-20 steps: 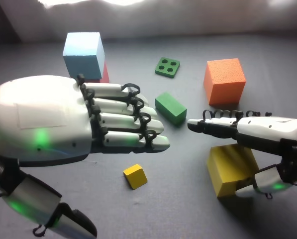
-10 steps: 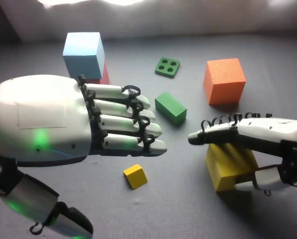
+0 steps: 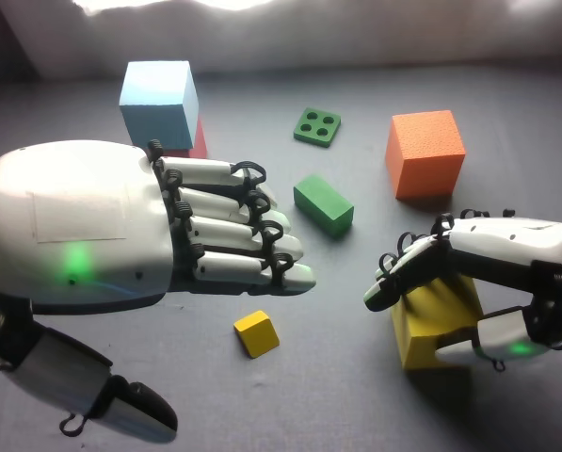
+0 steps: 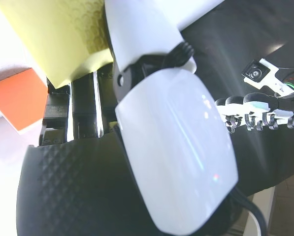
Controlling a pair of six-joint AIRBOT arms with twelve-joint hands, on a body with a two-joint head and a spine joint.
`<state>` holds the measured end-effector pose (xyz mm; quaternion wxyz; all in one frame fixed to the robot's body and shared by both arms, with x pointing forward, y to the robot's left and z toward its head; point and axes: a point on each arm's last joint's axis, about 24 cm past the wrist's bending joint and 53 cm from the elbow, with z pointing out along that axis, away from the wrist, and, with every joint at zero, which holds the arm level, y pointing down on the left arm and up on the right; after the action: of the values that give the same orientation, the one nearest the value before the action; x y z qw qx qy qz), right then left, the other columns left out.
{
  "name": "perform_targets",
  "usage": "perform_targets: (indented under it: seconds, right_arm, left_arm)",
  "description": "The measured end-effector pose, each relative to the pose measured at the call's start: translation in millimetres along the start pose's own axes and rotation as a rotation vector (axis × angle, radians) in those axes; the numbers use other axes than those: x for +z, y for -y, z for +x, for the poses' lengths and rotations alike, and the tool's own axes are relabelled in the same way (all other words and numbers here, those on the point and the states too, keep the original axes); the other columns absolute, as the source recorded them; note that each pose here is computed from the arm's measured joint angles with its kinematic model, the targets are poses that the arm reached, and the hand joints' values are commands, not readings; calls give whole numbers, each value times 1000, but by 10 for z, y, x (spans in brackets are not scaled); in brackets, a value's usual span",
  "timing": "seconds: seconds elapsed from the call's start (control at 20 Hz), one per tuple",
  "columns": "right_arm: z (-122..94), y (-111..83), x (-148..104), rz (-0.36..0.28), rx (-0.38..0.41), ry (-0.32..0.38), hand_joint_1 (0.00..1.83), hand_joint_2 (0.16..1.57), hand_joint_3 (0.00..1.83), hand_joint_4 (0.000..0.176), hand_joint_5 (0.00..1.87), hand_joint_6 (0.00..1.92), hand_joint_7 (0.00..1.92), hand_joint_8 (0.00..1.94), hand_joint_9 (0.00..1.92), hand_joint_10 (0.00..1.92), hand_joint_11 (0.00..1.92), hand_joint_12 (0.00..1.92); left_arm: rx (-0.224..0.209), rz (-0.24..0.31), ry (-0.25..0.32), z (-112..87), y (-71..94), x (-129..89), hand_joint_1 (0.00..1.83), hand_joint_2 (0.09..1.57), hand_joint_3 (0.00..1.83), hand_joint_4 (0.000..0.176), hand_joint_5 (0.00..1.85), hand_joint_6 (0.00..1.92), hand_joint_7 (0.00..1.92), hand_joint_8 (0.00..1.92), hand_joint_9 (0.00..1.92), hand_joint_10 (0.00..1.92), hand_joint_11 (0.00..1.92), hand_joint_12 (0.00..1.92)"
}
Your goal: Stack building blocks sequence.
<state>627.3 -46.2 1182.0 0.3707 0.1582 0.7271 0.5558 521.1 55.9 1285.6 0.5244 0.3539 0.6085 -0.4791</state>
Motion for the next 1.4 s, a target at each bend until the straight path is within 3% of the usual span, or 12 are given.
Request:
perform_targets:
  seconds: [0.1,0.2,0.25,0.45,0.55,0.6,0.8,0.85,1.0,1.1,1.25,1.4]
  right_arm:
    - [-74,-21,21,4,-8,7,1347,1174,0,0,874,1018,904,1210,731,1490,276,1811]
    - [-170,-82,49,0,-13,18,1337,1200,2,0,802,1110,858,1275,698,1551,248,1836]
    - [-246,-141,73,-1,-28,21,1222,1202,2,0,811,1112,838,1379,639,1455,299,1854]
    - [-522,-373,106,-36,-39,57,1194,1203,2,0,813,1112,833,1405,624,1430,312,1858]
    - [-699,-473,120,-40,-41,81,1193,1203,2,0,812,1113,833,1407,623,1427,313,1859]
    - [-801,-508,124,-39,-33,94,1314,1199,0,0,809,1078,847,1325,696,1528,339,1824]
    - [-1101,-649,156,-83,-51,125,1199,1198,2,0,821,1096,842,1396,640,1423,362,1858]
    - [-1143,-680,170,-91,-73,128,1315,1200,0,0,821,1057,835,1345,693,1540,364,1832]
    - [-1273,-803,201,-121,-155,147,1344,1200,0,0,822,1047,833,1332,706,1569,364,1825]
    - [-1363,-896,203,-152,-184,166,1342,1206,2,0,796,1085,839,1331,686,1589,281,1879]
    - [-1399,-892,259,-149,-246,168,1341,1207,2,0,795,1087,839,1331,685,1590,277,1881]
    - [-1533,-837,339,-135,-271,189,1341,1207,2,0,795,1088,838,1332,685,1590,276,1882]
  left_arm:
    - [0,0,1,-2,1,0,219,1057,2,0,249,6,308,10,320,13,0,668]
    - [0,-1,1,-4,-7,-3,232,1068,4,0,230,2,282,3,284,5,0,595]
    - [1,-2,2,-8,-9,-3,213,1075,7,0,236,4,292,7,292,7,0,590]
    - [1,-3,2,-8,-10,-3,208,1077,7,0,238,4,294,7,294,8,0,587]
    - [4,-1,9,-33,-5,-1,207,1078,6,0,238,3,295,6,294,7,0,586]
    - [5,-2,10,-38,-6,-1,187,1091,7,0,197,1,254,2,259,2,0,514]
    - [15,-10,16,-57,-24,0,214,1088,4,0,254,3,312,3,314,6,0,647]
    - [12,-11,17,-61,-23,3,200,1091,4,0,246,0,296,1,300,1,0,637]
    - [24,-14,20,-70,-29,3,198,1092,4,0,244,0,292,0,295,0,0,632]
    - [41,-15,36,-122,-29,4,231,1084,0,0,318,0,382,1,385,5,0,769]
    - [55,-19,58,-198,-37,5,232,1084,0,0,321,0,385,1,389,4,0,781]
    - [37,-41,17,-113,-89,5,232,1084,0,0,321,0,386,1,389,3,0,781]
